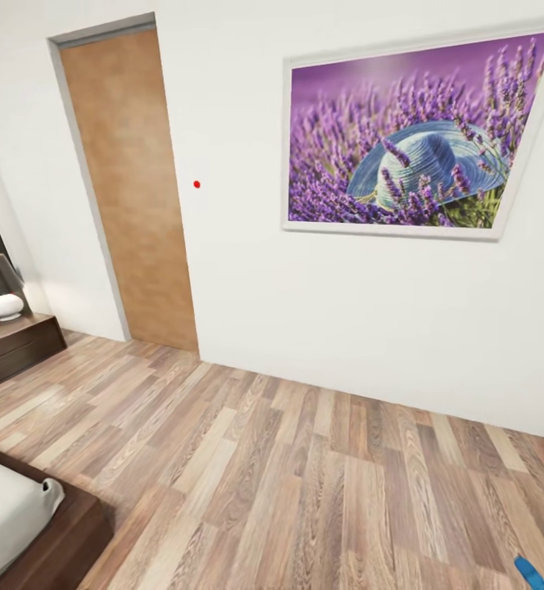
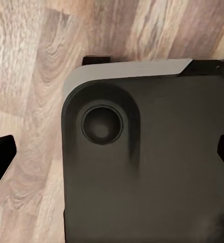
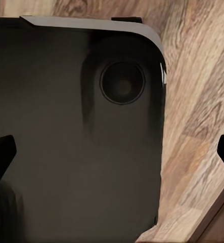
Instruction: In the bedroom, move the book from the bed onto either nightstand, and place the two sandals side by side next to the bed.
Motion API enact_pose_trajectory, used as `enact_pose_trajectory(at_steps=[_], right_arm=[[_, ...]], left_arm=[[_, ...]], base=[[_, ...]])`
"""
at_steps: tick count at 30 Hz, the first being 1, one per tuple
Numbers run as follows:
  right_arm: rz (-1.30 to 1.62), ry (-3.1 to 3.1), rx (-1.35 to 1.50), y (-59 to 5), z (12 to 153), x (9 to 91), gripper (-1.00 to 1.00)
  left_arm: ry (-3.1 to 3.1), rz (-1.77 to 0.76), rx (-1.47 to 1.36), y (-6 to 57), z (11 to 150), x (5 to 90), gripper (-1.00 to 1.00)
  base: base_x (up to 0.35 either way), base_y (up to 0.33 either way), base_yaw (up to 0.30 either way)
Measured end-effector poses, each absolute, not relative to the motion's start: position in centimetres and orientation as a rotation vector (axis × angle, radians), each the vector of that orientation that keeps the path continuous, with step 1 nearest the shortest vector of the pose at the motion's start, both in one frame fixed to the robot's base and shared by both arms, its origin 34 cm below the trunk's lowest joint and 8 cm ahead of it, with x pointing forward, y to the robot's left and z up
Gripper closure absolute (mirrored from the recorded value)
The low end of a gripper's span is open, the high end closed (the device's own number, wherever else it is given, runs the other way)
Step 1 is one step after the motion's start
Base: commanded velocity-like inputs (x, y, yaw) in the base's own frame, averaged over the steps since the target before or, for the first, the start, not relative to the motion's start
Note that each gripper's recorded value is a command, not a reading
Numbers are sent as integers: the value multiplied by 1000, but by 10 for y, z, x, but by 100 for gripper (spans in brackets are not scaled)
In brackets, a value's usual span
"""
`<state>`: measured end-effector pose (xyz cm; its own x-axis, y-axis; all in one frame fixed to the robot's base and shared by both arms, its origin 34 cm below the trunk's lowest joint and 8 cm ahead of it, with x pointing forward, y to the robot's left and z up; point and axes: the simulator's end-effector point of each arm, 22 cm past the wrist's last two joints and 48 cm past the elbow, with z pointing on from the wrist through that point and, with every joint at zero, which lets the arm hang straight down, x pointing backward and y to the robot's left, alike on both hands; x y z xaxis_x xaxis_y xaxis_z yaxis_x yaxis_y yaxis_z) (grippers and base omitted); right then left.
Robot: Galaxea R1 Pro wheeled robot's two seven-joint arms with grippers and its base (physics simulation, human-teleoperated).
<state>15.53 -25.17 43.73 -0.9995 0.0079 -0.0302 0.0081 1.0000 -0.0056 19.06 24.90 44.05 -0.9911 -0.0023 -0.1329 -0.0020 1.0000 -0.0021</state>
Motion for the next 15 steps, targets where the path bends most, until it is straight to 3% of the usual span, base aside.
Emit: enact_pose_trajectory(at_steps=[6,15], right_arm=[[-9,3111,13,-252,437,156,-100],[-9,3109,13,-252,437,156,-100]], left_arm=[[3007,-3,-3,249,441,191,-100],[3002,-3,-4,249,441,192,-100]], base=[[-192,191,-248],[-48,38,-276]])
